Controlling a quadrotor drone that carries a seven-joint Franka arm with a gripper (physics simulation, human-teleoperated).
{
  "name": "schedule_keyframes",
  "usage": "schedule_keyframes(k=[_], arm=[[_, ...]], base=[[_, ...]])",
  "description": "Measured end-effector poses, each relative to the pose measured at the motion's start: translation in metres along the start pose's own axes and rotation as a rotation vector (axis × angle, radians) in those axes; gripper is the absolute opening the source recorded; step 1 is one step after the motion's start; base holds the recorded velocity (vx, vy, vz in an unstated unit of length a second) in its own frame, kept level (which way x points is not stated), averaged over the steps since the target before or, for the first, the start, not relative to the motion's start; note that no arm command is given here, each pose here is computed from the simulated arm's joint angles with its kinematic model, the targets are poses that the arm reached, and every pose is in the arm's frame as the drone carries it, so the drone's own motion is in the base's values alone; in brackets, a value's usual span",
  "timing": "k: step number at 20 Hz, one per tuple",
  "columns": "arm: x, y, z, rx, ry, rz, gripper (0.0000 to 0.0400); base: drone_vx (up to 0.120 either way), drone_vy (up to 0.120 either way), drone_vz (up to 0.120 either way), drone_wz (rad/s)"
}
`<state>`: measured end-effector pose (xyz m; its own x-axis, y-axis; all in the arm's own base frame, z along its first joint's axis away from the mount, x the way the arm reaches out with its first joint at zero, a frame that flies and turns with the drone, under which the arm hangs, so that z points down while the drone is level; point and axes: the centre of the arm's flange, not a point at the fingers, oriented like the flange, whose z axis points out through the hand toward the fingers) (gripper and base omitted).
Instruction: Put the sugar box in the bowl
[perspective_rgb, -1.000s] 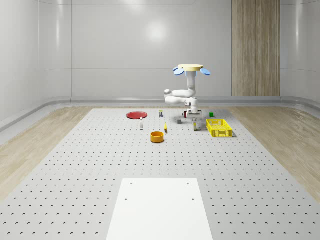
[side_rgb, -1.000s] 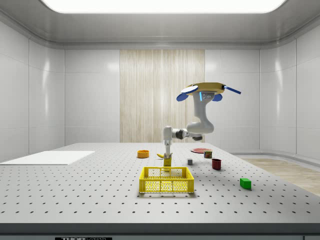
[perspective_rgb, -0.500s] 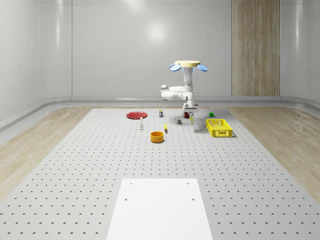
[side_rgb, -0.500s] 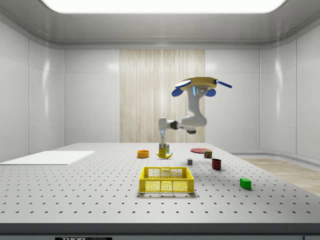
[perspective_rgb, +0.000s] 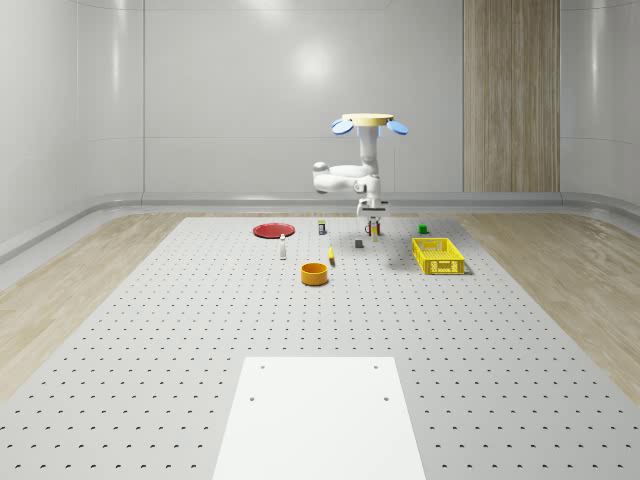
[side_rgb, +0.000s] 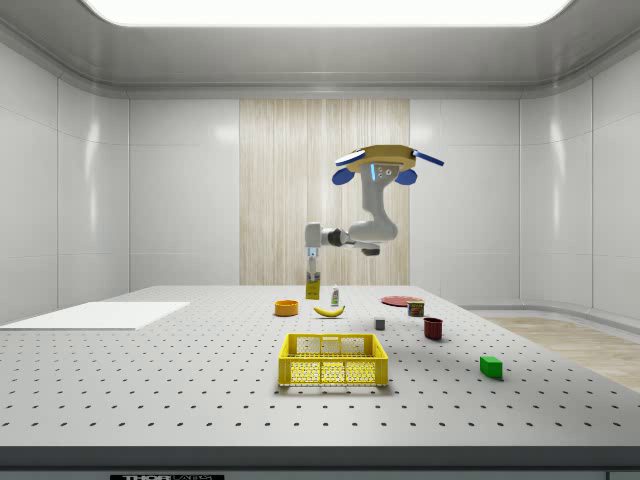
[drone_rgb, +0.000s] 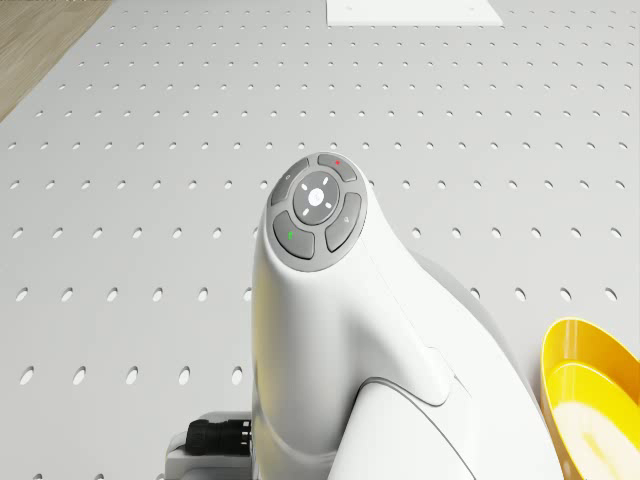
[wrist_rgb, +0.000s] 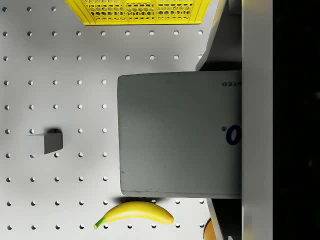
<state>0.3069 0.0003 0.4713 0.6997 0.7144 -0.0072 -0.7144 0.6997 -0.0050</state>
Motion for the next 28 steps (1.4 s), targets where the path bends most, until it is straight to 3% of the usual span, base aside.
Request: schedule_keyframes(k=[28], arm=[[0.0, 0.0, -0.0003, 0.0, 0.0, 0.002, 0.017]], base=[[0.12, -0.12, 0.0, 0.0]])
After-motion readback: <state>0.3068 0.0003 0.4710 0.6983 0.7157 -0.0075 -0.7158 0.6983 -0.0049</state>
